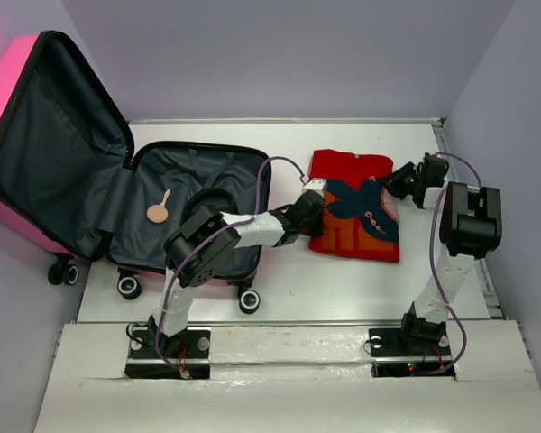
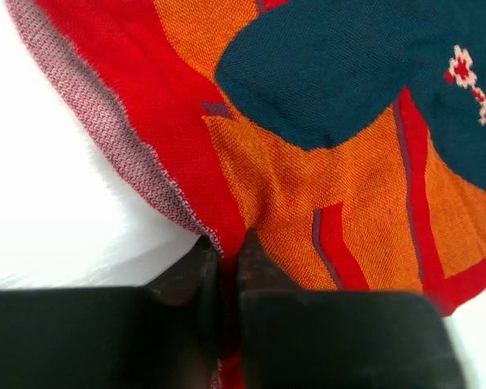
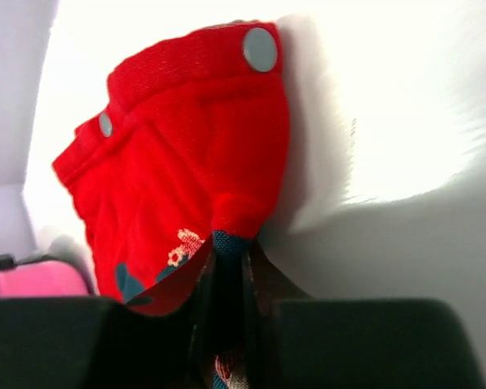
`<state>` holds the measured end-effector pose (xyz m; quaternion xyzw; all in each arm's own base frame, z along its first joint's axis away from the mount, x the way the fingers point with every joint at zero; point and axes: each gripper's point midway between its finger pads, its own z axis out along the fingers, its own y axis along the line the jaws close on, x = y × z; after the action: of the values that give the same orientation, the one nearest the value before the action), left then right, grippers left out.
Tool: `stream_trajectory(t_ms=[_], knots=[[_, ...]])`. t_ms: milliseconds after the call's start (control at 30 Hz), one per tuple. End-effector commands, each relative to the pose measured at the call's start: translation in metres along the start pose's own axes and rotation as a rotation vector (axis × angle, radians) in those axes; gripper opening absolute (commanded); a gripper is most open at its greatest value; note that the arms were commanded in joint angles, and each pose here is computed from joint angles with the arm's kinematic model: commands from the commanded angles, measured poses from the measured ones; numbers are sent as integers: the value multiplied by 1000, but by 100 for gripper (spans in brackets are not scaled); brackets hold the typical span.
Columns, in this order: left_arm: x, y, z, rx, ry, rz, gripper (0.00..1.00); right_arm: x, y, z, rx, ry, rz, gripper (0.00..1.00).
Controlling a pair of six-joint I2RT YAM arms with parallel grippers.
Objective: Pack the luggage
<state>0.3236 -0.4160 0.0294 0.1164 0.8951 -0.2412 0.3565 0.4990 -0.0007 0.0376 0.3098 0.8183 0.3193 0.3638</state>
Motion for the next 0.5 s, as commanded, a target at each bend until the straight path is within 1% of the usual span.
stream_trajectory(t_ms=[0, 33, 67, 100, 133, 167, 200, 267, 300, 367, 400, 433, 467], knots=[[1, -8, -19, 42, 6, -14, 6, -5, 61, -29, -235, -33, -37, 13], [-8, -12, -26, 55, -19, -16, 6, 0, 69, -35, -252, -35, -38, 10], [-18, -17, -34, 70, -45, -14, 6, -4, 78, -43, -273, -56, -55, 10], [-41, -29, -51, 106, -98, -17, 6, -10, 101, -59, -313, -87, -95, 9], [-52, -35, -60, 131, -122, -17, 6, -12, 109, -68, -325, -101, -108, 9], [-73, -46, -78, 168, -177, -21, 6, -12, 120, -76, -342, -114, -135, 9], [-84, -52, -87, 187, -202, -26, 6, -16, 143, -96, -380, -147, -174, 8], [-110, -59, -109, 222, -257, -41, 6, -14, 161, -112, -396, -163, -205, 7], [-118, -61, -117, 236, -274, -50, 6, -14, 171, -120, -406, -176, -234, 7], [-136, -57, -130, 249, -297, -67, 6, -4, 208, -143, -459, -183, -295, 7], [-148, -58, -145, 266, -325, -76, 6, 12, 222, -144, -462, -159, -329, 7], [-160, -51, -152, 257, -352, -88, 6, 18, 240, -153, -485, -166, -357, 7], [-172, -47, -168, 259, -379, -98, 6, 19, 261, -160, -510, -186, -384, 7]])
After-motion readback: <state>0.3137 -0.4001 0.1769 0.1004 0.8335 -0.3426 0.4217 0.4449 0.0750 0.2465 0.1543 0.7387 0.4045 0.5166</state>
